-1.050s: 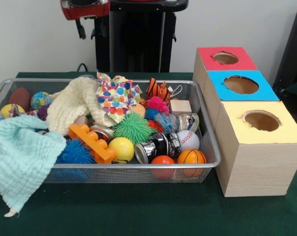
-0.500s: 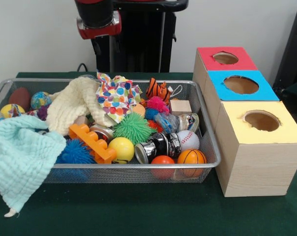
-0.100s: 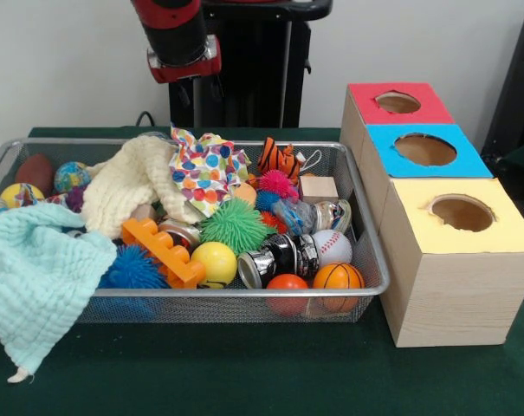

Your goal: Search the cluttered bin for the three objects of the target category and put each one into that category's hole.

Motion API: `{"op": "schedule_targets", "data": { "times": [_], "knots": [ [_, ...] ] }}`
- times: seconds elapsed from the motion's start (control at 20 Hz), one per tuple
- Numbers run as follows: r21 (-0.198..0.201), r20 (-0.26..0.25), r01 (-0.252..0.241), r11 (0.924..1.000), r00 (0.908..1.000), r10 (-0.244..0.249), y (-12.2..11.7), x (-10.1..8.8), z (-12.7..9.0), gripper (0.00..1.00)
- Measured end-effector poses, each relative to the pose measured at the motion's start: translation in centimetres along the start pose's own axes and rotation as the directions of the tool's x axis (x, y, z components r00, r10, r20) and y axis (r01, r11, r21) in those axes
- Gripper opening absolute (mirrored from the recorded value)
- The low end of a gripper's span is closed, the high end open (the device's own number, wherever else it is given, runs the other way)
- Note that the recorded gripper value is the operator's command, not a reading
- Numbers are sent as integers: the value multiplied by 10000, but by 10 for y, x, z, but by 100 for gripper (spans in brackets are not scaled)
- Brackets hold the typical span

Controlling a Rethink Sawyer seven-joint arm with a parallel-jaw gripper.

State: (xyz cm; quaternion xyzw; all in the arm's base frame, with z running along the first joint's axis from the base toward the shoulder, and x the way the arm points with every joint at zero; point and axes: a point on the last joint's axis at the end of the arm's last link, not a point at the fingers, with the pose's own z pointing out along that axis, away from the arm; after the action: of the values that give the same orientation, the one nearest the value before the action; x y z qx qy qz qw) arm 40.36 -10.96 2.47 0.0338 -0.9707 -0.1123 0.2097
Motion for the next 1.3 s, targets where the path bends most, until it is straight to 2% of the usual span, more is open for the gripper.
{"op": "schedule_targets", "data": {
  "times": [0.35,0.65,1.3],
  "knots": [
    [-425,-322,-177,9989,9993,164,-7,2,23,100],
    [-581,-379,-317,9978,9988,296,-15,0,32,100],
    [-224,-15,-384,9990,9993,384,-39,-23,20,100]
  ]
}}
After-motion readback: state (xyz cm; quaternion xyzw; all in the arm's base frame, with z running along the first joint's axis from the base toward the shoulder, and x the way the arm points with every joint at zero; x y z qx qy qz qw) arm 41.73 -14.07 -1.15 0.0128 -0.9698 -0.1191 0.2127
